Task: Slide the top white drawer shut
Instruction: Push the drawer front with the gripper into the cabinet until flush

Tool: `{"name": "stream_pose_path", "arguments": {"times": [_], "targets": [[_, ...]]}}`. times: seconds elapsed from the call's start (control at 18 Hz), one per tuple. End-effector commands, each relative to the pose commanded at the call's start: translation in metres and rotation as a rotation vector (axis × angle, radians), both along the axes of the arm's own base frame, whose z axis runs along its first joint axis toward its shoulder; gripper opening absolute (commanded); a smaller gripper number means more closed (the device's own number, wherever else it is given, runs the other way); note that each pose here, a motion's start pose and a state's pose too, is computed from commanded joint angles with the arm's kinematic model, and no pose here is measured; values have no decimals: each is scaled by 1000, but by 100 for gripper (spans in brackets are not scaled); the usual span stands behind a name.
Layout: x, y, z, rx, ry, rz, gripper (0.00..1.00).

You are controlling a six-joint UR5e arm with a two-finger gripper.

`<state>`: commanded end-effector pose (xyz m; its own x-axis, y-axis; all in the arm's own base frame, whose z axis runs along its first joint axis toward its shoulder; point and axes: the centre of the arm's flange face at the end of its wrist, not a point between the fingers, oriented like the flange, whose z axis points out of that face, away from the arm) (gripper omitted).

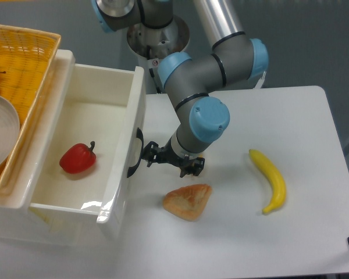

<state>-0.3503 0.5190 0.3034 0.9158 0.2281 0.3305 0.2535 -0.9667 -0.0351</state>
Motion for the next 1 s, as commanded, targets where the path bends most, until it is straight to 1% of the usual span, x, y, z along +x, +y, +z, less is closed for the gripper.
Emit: {"name": "stream_pose_path", "arguments": {"times": [0.67, 1.0], "targets": [[16, 12, 8, 6, 7, -13, 100], [25, 16, 8, 1, -3, -26, 100]]}}
